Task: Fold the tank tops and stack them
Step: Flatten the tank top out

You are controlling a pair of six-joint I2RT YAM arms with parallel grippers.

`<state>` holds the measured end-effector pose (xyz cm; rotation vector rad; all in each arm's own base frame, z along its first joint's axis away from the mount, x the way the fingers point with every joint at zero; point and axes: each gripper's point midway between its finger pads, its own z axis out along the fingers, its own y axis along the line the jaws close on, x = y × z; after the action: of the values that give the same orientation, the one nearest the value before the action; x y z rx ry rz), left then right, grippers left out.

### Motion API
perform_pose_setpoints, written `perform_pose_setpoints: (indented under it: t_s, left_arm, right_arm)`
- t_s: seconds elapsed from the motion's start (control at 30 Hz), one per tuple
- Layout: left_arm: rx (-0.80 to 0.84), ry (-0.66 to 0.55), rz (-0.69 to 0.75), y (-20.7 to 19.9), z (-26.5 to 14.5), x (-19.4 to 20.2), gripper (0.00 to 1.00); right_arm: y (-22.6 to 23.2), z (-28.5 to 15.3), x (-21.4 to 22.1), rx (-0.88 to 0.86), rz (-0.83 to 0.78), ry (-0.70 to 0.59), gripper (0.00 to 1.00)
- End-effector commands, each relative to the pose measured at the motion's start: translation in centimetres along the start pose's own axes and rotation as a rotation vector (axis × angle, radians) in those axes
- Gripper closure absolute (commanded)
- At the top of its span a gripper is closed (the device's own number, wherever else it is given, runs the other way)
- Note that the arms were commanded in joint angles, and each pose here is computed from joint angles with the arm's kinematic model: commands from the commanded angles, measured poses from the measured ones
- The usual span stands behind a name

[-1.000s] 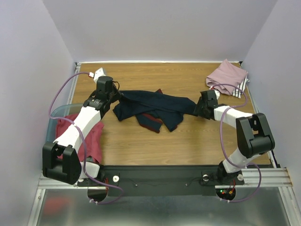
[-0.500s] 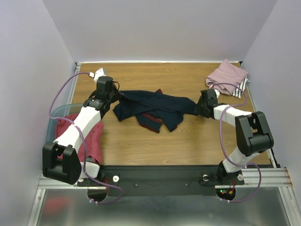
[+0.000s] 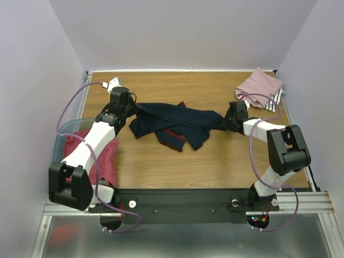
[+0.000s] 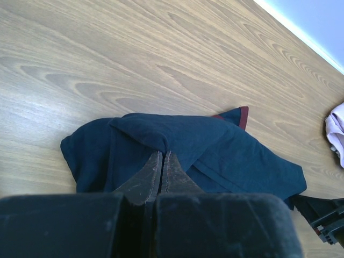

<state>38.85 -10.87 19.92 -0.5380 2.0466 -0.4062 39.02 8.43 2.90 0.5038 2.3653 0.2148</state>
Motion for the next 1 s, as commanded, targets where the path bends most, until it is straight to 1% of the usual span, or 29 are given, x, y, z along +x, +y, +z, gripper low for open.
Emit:
perform_pose_setpoints:
  t_s: [0.0,0.13,0.23,0.27,0.33,0.37,0.47,0.5,0.57,0.6,0.73,0.77,0.87,0.9,0.97]
  left_arm:
    - [0.02,-0.027,-0.012,-0.3,0.0,-0.6,1.0]
    - [0.018,-0.023,-0.013,-0.2,0.1,-0.5,1.0]
    - [0.019,-0.022,-0.011,-0.2,0.2,-0.4,1.0]
    - [0.019,-0.024,-0.012,-0.2,0.2,-0.5,1.0]
    - [0.022,-0.023,-0.012,-0.3,0.2,-0.5,1.0]
    - [0.029,-0.027,-0.012,-0.6,0.1,-0.7,1.0]
    - [0.043,-0.041,-0.006,-1.2,-0.4,-1.6,1.0]
    - [0.043,-0.048,-0.006,-1.3,-0.6,-2.0,1.0]
    - [0.055,-0.063,-0.005,-1.8,-1.3,-2.7,1.0]
    - [0.063,-0.081,-0.001,-2.3,-1.7,-3.6,1.0]
    - [0.096,-0.142,0.001,-3.6,-4.1,-6.3,1.0]
    - [0.112,-0.167,-0.002,-4.2,-5.2,-7.5,1.0]
    - [0.144,-0.196,0.0,-5.2,-7.1,-9.0,1.0]
    - [0.178,-0.233,-0.006,-6.1,-8.6,-10.4,1.0]
    - [0.211,-0.268,-0.011,-7.0,-10.8,-11.9,1.0]
  right_arm:
    - [0.9,1.1,2.0,-0.04,0.017,0.065,0.6]
    - [1.2,1.3,2.4,-0.049,0.02,0.082,0.66]
    - [1.2,1.4,2.6,-0.047,0.017,0.086,0.74]
    - [1.1,1.4,2.6,-0.045,0.018,0.087,0.8]
    - [1.2,1.2,2.2,-0.049,0.019,0.075,0.87]
    - [1.3,0.9,1.9,-0.051,0.021,0.067,0.92]
    - [2.4,-1.0,-0.6,-0.073,0.023,0.015,1.0]
    - [2.7,-1.8,-1.6,-0.075,0.024,-0.009,1.0]
    - [3.6,-4.4,-4.0,-0.101,0.029,-0.063,1.0]
    - [4.5,-5.9,-6.2,-0.13,0.04,-0.109,1.0]
    - [6.4,-11.9,-12.1,-0.214,0.069,-0.235,1.0]
    - [6.4,-13.7,-13.1,-0.226,0.076,-0.258,1.0]
    - [7.8,-18.0,-16.4,-0.297,0.096,-0.337,1.0]
    - [8.0,-19.3,-17.2,-0.312,0.103,-0.353,1.0]
    - [9.0,-23.6,-19.7,-0.365,0.118,-0.432,1.0]
